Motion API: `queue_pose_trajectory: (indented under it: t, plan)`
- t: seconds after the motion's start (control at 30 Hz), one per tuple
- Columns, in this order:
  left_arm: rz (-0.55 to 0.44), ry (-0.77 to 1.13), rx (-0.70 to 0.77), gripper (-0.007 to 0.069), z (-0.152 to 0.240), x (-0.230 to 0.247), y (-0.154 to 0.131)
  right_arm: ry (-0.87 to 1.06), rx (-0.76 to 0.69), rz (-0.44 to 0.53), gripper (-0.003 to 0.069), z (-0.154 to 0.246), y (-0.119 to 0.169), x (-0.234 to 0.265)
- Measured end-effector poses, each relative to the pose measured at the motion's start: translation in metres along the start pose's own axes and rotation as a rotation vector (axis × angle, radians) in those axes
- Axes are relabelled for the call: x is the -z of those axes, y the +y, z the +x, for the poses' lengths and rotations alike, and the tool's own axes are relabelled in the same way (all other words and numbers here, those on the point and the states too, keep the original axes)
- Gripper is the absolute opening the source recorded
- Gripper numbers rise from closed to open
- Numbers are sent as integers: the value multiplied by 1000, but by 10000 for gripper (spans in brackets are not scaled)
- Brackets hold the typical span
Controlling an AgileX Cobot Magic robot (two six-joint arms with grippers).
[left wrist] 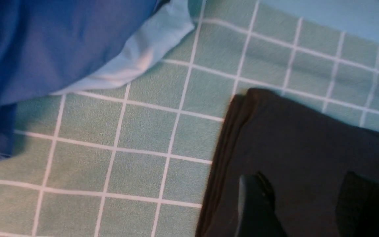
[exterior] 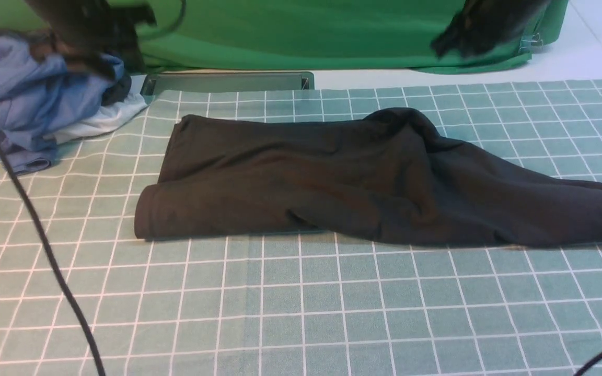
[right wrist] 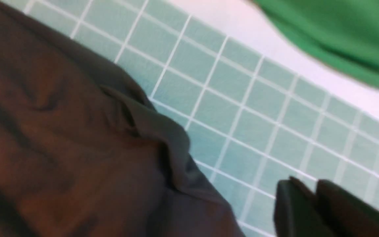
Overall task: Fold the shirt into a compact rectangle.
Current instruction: 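Fold the black garment in half by bringing its near edge over to the far edge, then pull the folded dark garment lengthwise by its ends to straighten it flat on the table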
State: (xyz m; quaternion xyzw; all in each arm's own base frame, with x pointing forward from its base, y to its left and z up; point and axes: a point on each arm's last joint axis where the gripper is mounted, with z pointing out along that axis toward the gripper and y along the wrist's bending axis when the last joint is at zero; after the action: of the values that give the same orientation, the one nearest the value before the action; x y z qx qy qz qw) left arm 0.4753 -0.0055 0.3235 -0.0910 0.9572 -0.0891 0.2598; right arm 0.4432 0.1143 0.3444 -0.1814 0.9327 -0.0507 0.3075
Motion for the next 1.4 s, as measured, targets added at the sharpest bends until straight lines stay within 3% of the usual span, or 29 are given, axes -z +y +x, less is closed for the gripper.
queue_pose_trajectory:
  t: [0.2, 0.33, 0.47, 0.63, 0.87, 1.0, 1.17, 1.33, 1.37, 1.4]
  plan:
    - [71, 71, 23, 39, 23, 21, -5, -40, -6, 11, 25, -2, -9, 56]
    - [31, 187, 23, 13, 67, 33, 4, -3, -47, 8, 25, 23, -13, 81]
    - [30, 310, 66, 25, 126, 32, 14, 106, -100, 6, 24, 71, -17, 95]
    - [8, 379, 127, 135, 175, -9, 24, 293, -107, -22, 24, 133, -9, 77]
    - [-55, 315, 188, 342, 175, -44, 35, 439, -88, -92, 24, 164, -4, 52]
    - [-52, 327, 220, 460, 178, -64, 37, 465, -187, -79, 24, 172, -26, 40]
    - [-1, 313, 239, 526, 177, -74, 34, 373, -396, 9, 33, 178, -69, 25]
    - [47, 301, 222, 521, 176, -74, 30, 381, -515, 52, 193, 190, -95, -3]
    - [50, 300, 216, 517, 175, -74, 30, 388, -526, 55, 260, 192, -98, -10]
    - [53, 297, 213, 498, 175, -74, 30, 399, -545, 61, 371, 197, -104, -23]
